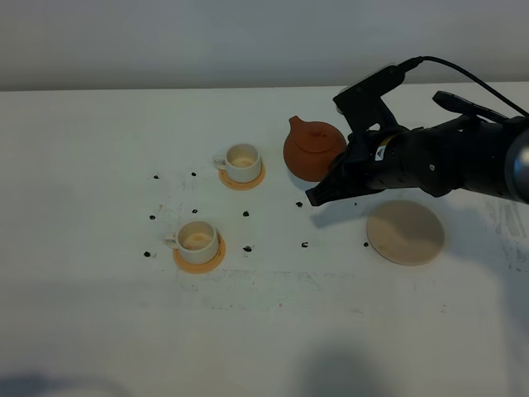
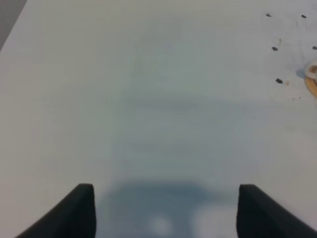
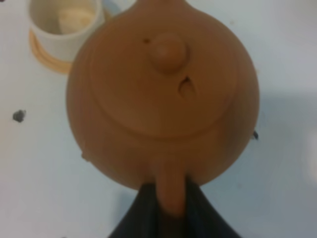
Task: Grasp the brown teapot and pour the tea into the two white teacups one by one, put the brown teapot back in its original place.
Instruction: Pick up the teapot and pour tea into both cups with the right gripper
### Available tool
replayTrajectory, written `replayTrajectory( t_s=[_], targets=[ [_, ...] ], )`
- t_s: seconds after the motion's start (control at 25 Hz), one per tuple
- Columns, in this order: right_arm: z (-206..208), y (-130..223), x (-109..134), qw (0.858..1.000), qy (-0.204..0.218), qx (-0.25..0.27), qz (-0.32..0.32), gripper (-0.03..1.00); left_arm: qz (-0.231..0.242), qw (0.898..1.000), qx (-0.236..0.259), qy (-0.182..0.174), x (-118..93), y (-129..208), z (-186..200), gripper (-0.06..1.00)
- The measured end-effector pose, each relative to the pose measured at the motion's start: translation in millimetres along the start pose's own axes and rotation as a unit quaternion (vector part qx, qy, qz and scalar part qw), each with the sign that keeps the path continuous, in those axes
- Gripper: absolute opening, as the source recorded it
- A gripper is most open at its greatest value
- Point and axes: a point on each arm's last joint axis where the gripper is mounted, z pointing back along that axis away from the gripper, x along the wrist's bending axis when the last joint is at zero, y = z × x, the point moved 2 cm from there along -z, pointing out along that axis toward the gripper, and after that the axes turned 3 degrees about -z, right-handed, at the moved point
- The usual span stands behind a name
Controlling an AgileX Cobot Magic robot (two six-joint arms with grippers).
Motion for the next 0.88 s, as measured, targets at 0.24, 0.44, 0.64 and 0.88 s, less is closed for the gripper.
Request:
replayTrajectory(
  t_s=[0.24,0.44,0.64,0.88],
  targets=[
    [-6.7,-1.6,6.2,0.999,-0.006,0.010,0.040,0.09,0.000,1.000,0.000,0.000,0.0,0.0,0.0,0.57],
    [-13.0,-9.4,15.2,0.997,-0.012,0.011,0.072,0.09,0.000,1.000,0.000,0.000,0.0,0.0,0.0,0.57],
    [-17.5,-17.2,18.8,0.996,-0.013,0.005,0.093,0.09,0.000,1.000,0.000,0.000,0.0,0.0,0.0,0.57],
    [-30.3,-17.9,18.6,0.993,-0.012,0.024,0.113,0.09,0.000,1.000,0.000,0.000,0.0,0.0,0.0,0.57]
  ],
)
